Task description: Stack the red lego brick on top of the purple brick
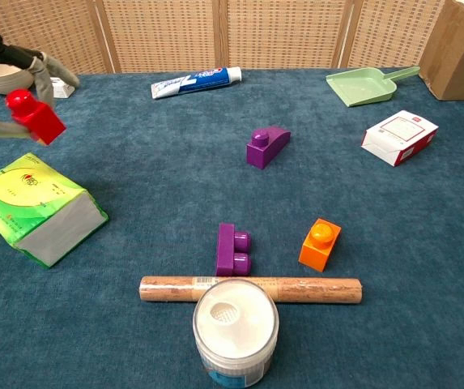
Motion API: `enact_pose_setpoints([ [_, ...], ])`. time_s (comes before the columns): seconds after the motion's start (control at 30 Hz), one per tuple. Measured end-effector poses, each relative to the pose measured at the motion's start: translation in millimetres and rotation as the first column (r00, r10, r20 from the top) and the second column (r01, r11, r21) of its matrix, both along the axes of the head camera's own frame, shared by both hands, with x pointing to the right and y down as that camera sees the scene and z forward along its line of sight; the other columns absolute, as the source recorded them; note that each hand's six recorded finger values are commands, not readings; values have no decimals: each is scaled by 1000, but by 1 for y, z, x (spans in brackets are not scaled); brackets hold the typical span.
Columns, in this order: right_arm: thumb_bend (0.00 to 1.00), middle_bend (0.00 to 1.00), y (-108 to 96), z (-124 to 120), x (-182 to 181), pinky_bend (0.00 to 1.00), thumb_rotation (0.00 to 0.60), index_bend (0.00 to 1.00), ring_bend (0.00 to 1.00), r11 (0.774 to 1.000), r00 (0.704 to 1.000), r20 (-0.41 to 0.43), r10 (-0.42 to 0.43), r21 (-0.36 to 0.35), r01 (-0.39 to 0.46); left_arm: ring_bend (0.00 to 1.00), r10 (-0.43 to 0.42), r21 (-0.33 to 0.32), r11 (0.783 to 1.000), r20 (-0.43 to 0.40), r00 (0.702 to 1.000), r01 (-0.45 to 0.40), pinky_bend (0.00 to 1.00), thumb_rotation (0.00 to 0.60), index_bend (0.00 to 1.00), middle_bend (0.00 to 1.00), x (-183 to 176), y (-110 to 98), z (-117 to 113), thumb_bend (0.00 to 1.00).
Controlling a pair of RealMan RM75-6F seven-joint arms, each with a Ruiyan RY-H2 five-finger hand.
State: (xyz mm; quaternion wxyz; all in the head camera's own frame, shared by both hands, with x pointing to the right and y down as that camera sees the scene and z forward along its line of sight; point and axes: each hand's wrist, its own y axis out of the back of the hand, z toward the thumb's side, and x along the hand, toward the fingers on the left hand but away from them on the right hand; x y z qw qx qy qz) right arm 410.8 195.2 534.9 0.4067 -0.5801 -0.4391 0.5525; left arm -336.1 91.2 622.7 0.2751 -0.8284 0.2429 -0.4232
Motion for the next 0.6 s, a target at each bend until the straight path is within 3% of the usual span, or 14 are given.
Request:
enact_pose_setpoints([
  [0.2, 211, 177, 4, 6, -2, 228, 600, 294, 55, 1000, 1000, 14, -19, -12, 19, 135, -3, 12, 1000, -7, 1000, 3, 28, 600, 528, 197, 21, -17, 2, 376],
  [0.6, 211, 178, 7, 7, 2, 228, 600, 297, 54, 999, 999, 40, -33, -11, 34, 133, 44, 36, 998, 20, 999, -45, 21, 600, 525, 196, 74, -31, 16, 377],
])
